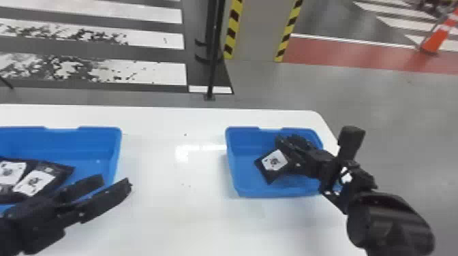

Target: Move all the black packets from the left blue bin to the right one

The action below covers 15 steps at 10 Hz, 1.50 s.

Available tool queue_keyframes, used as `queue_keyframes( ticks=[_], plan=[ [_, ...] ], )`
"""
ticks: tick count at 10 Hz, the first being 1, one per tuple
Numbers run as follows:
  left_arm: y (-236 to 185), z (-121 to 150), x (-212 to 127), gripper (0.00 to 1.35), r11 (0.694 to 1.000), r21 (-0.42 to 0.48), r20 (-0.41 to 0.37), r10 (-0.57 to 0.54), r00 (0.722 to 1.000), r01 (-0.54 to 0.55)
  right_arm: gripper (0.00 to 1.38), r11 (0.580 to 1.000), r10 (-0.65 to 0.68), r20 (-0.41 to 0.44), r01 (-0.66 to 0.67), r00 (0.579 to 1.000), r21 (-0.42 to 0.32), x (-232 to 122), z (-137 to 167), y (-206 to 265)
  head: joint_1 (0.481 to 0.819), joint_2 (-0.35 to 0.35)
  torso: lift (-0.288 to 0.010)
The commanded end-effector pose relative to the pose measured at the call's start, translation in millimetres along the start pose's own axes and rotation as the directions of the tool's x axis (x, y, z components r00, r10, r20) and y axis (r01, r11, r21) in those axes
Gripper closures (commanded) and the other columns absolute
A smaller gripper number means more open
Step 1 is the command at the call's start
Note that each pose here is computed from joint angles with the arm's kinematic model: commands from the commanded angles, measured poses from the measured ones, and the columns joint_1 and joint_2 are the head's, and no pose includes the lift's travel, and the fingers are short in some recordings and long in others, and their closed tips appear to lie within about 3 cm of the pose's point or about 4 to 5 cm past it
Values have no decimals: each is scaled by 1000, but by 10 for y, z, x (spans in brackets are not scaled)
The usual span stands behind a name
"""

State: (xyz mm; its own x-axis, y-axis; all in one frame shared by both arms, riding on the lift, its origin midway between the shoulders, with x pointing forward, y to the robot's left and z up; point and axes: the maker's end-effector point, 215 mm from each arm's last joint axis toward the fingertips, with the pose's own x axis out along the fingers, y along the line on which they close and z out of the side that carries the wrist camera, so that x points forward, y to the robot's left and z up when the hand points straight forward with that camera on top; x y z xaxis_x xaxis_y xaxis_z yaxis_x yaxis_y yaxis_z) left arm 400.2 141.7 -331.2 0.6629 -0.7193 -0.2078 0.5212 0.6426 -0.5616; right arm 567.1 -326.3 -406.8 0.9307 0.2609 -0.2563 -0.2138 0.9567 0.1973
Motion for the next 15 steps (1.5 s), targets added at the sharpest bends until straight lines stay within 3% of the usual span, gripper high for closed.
queue_keyframes(
  ticks=[1, 3, 4, 6, 7, 9, 10, 11, 13, 15],
  plan=[
    [304, 100, -154, 179, 995, 35, 13, 94, 995, -95, 131, 995, -7, 72, 14, 997, -94, -353, 151, 242, 695, -211, -140],
    [774, 330, -426, 180, 957, 90, 59, 270, 961, -275, 170, 968, 19, 233, 40, 972, -246, -1079, 580, 866, 695, -165, -140],
    [1010, 460, -587, 185, 927, 114, 78, 350, 933, -358, 170, 964, 30, 270, 44, 962, -264, -1383, 650, 1127, 695, -112, -140],
    [1426, 687, -864, 185, 847, 144, 97, 502, 859, -511, 171, 972, 37, 286, 31, 958, -231, -1816, 646, 1444, 695, 17, -140],
    [1689, 757, -1066, 185, 789, 136, 83, 594, 800, -600, 171, 984, 65, 276, -15, 959, -179, -1915, 576, 1663, 695, 48, -140],
    [2045, 657, -1067, 185, 744, 118, -55, 666, 744, -658, 173, 992, 93, 262, -65, 961, -112, -2032, 486, 1874, 695, 176, -140],
    [2144, 641, -1087, 183, 711, 119, -116, 703, 702, -693, 176, 991, 99, 266, -71, 959, -112, -2080, 531, 1914, 695, 207, -140],
    [2246, 581, -889, 185, 727, 114, -168, 686, 708, -677, 176, 991, 108, 265, -82, 958, -108, -2132, 553, 1972, 695, 218, -140],
    [2346, 366, -637, 185, 739, 112, -294, 663, 688, -665, 177, 992, 116, 257, -101, 959, -73, -2129, 482, 2026, 695, 219, -140],
    [2446, 319, -709, 191, 699, 128, -344, 697, 630, -703, 176, 992, 121, 260, -108, 958, -63, -2110, 477, 2035, 695, 208, -140]
  ],
)
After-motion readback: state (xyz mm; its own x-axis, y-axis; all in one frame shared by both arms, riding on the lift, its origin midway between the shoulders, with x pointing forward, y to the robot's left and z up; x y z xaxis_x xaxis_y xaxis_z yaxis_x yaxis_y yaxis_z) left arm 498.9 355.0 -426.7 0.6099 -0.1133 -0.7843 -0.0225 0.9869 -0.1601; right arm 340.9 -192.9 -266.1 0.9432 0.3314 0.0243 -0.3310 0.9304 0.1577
